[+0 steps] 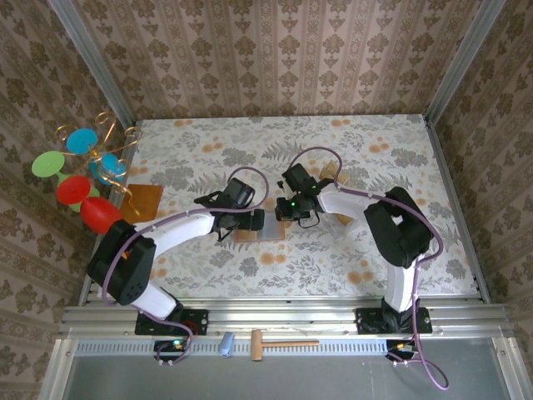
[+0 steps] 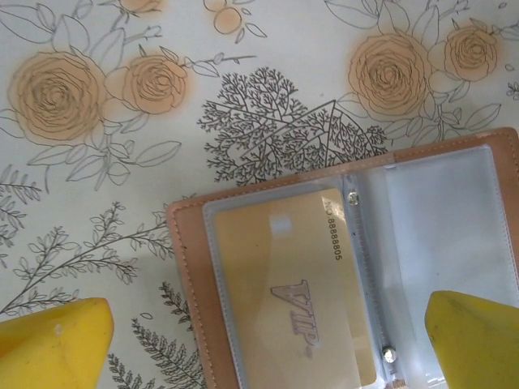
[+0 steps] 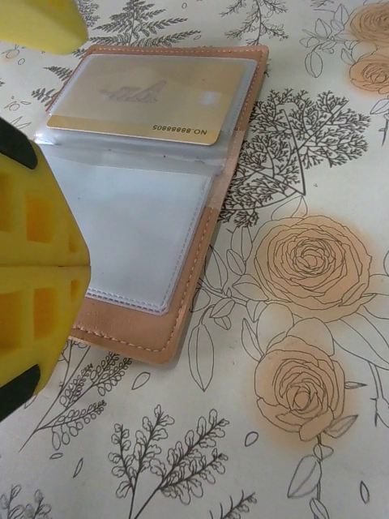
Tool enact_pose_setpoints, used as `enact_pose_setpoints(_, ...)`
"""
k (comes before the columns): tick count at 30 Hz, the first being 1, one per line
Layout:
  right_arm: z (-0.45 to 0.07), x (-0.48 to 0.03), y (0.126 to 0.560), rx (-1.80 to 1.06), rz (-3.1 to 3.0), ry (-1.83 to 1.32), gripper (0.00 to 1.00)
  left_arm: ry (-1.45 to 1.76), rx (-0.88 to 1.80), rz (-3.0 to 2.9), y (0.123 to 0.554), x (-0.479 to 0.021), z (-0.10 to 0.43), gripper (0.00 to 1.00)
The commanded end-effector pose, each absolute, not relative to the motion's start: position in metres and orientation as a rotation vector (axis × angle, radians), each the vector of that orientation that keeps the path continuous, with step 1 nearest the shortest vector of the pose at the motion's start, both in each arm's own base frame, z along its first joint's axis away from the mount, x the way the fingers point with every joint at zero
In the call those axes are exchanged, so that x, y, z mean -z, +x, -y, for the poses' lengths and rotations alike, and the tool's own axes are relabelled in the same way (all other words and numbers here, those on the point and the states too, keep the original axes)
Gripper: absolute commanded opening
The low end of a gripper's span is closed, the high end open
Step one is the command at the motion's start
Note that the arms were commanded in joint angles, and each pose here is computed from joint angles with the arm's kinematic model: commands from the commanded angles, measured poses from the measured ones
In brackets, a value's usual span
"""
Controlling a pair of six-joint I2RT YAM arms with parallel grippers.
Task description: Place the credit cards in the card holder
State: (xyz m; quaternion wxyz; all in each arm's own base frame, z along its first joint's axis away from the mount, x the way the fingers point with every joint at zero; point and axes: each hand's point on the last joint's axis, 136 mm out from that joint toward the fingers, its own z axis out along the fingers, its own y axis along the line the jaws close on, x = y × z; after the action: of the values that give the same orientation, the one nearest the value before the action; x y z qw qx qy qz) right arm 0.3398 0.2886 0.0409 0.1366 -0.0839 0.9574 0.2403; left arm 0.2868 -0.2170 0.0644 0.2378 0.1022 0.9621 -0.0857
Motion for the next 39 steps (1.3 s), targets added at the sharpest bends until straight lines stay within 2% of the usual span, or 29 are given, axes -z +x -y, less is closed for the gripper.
enact_pose_setpoints(1,-0.298,-0.041,0.345,-0.742,-2.765,-0.254,0.02,0.263,0.235,-2.629,0.289,-0.065,0.222,1.0)
enact_pose_setpoints(15,-0.315,-0.024,0.337,-0.75,-2.809,-0.279,0.01,0.313,0.173,-2.646,0.283,-0.051,0.222,1.0)
enact_pose_setpoints(34,-0.316,-0.025,0.336,-0.752,-2.81,-0.268,0.01,0.375,0.063,-2.683,0.272,-0.018,0.217,1.0)
enact_pose_setpoints(37,-0.316,-0.035,0.338,-0.762,-2.788,-0.263,0.05,0.374,0.044,-2.691,0.27,-0.014,0.215,1.0)
enact_pose_setpoints(39,-0.313,-0.044,0.34,-0.759,-2.77,-0.245,0.15,0.367,0.043,-2.697,0.269,-0.011,0.214,1.0)
